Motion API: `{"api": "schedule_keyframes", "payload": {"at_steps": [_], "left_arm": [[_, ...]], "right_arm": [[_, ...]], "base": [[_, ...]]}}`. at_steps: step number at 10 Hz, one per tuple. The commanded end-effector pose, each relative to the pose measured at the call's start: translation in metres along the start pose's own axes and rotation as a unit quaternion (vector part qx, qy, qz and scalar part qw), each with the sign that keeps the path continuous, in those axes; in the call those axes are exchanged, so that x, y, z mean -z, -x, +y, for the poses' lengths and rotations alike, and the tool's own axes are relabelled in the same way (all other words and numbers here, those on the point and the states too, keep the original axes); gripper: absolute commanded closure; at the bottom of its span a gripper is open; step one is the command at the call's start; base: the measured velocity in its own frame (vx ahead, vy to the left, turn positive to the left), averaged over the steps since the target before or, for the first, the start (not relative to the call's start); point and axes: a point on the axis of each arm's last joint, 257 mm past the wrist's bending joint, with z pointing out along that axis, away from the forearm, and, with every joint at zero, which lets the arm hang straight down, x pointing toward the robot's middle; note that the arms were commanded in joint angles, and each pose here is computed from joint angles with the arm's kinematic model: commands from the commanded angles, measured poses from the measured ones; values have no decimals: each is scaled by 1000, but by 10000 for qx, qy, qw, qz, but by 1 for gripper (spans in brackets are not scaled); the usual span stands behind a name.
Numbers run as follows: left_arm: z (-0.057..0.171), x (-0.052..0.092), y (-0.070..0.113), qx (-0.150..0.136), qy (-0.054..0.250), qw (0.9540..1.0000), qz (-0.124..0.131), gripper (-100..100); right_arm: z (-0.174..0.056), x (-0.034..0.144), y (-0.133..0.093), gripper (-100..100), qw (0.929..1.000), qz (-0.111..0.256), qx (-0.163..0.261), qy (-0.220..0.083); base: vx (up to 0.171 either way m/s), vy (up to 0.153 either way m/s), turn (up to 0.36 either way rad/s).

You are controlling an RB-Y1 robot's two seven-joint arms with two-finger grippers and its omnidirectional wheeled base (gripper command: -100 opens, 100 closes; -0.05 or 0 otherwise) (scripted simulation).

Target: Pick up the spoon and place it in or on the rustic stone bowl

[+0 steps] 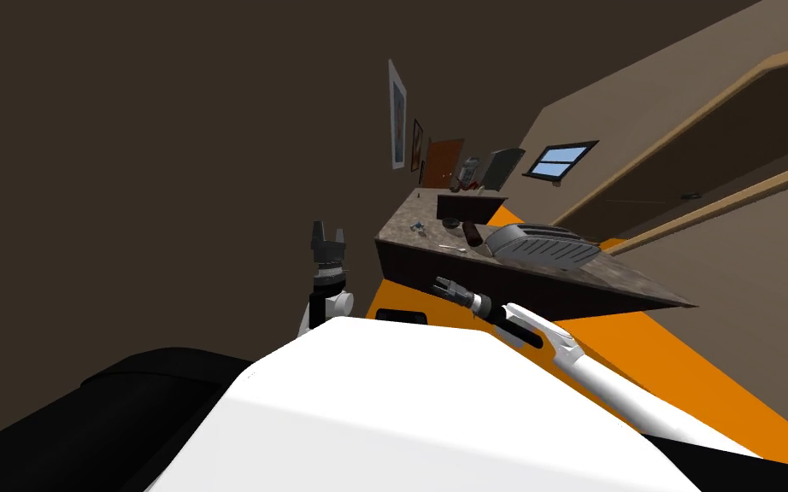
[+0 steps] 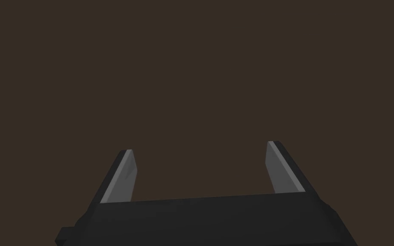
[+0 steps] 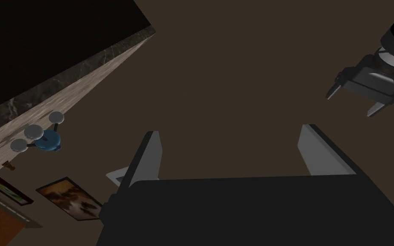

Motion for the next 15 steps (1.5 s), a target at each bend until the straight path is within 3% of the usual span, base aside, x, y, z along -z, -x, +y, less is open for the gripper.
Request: {"api": "schedule_keyframes", "payload": {"at_steps": [1, 4, 8, 9, 10, 11, 12, 13, 14, 15], "left_arm": [[0, 0, 0, 0, 0, 10000, 0, 0], [0, 0, 0, 0, 0, 10000, 0, 0], [0, 0, 0, 0, 0, 10000, 0, 0], [0, 0, 0, -1, 0, 10000, 0, 0], [0, 0, 0, 0, 0, 10000, 0, 0], [0, 0, 0, 0, 0, 10000, 0, 0], [0, 0, 0, 0, 0, 10000, 0, 0], [0, 0, 0, -1, 0, 10000, 0, 0], [0, 0, 0, 0, 0, 10000, 0, 0], [0, 0, 0, -1, 0, 10000, 0, 0]], "right_arm": [[-14, 14, -14, -100, 9992, 370, 101, -129], [-34, 39, -26, -100, 9953, 874, 277, -316], [-67, 85, -43, -100, 9827, 1654, 499, -664], [-79, 103, -50, -100, 9766, 1918, 532, -809], [-83, 110, -47, -100, 9739, 2019, 591, -851], [-95, 131, -52, -100, 9660, 2294, 626, -1013], [-97, 137, -50, -100, 9636, 2366, 669, -1046], [-110, 159, -53, -100, 9543, 2638, 696, -1218], [-111, 163, -50, -100, 9521, 2695, 732, -1245], [-123, 189, -50, -100, 9405, 2983, 764, -1435]], "base": [[6, 16, 225], [13, 10, 155], [32, 3, 183], [46, 2, 197], [41, -6, 142], [58, -9, 200], [52, -13, 137], [64, -17, 225], [54, -21, 136], [62, -24, 240]]}}
